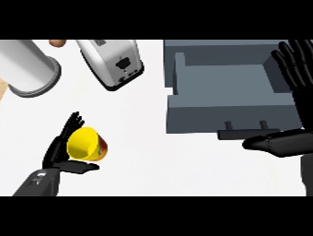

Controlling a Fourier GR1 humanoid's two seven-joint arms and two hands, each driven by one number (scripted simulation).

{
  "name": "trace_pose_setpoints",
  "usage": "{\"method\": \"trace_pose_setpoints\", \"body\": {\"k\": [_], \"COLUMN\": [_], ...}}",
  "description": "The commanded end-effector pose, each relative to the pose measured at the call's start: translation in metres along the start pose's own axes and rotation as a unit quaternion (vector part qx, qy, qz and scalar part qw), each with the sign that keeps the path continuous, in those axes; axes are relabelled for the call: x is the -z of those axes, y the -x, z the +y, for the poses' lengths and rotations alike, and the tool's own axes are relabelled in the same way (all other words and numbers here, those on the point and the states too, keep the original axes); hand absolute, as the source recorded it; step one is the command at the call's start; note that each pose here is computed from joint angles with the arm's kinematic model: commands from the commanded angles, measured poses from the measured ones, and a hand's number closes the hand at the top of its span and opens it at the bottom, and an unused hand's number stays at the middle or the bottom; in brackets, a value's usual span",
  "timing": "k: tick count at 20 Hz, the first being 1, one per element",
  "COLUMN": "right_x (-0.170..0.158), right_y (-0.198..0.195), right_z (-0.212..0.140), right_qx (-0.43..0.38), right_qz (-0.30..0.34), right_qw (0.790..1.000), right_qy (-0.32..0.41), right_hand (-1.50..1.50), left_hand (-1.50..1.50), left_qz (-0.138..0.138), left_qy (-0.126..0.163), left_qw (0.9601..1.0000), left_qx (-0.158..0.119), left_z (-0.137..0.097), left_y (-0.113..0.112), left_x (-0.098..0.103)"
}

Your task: Pick up the cup, place it into the drawer and close the drawer

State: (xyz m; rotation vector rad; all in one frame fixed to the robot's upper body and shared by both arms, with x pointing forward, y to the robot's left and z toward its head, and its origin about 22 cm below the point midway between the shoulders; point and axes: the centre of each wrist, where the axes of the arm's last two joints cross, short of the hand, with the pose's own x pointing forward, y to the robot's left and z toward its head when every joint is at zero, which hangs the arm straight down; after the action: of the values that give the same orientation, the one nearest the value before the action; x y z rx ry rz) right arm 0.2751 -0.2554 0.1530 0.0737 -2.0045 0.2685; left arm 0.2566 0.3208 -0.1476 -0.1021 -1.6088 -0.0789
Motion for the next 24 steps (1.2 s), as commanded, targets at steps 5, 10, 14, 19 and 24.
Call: {"method": "trace_pose_setpoints", "body": {"k": [5,10,14,19,24], "right_x": [-0.003,-0.006,0.004,0.004,-0.002], "right_y": [0.008,0.000,0.001,-0.007,0.001], "right_z": [-0.006,-0.016,-0.011,-0.015,-0.003], "right_qx": [-0.009,-0.008,-0.016,-0.008,-0.003], "right_qz": [-0.002,0.005,0.004,-0.003,0.012], "right_qw": [1.000,1.000,1.000,1.000,1.000], "right_qy": [0.000,-0.002,0.006,0.000,0.004], "right_hand": [-1.50,-1.50,-1.50,-1.50,-1.50], "left_hand": [-1.50,1.50,1.50,1.50,1.50], "left_qz": [-0.040,-0.051,-0.142,-0.196,-0.227], "left_qy": [0.043,0.087,0.039,-0.027,-0.072], "left_qw": [0.9963,0.9858,0.9883,0.9800,0.9704], "left_qx": [-0.062,-0.134,-0.038,0.020,-0.038], "left_z": [-0.033,-0.032,-0.036,-0.047,-0.038], "left_y": [0.012,0.001,-0.001,-0.016,-0.007], "left_x": [0.002,0.020,0.021,0.047,0.029]}}
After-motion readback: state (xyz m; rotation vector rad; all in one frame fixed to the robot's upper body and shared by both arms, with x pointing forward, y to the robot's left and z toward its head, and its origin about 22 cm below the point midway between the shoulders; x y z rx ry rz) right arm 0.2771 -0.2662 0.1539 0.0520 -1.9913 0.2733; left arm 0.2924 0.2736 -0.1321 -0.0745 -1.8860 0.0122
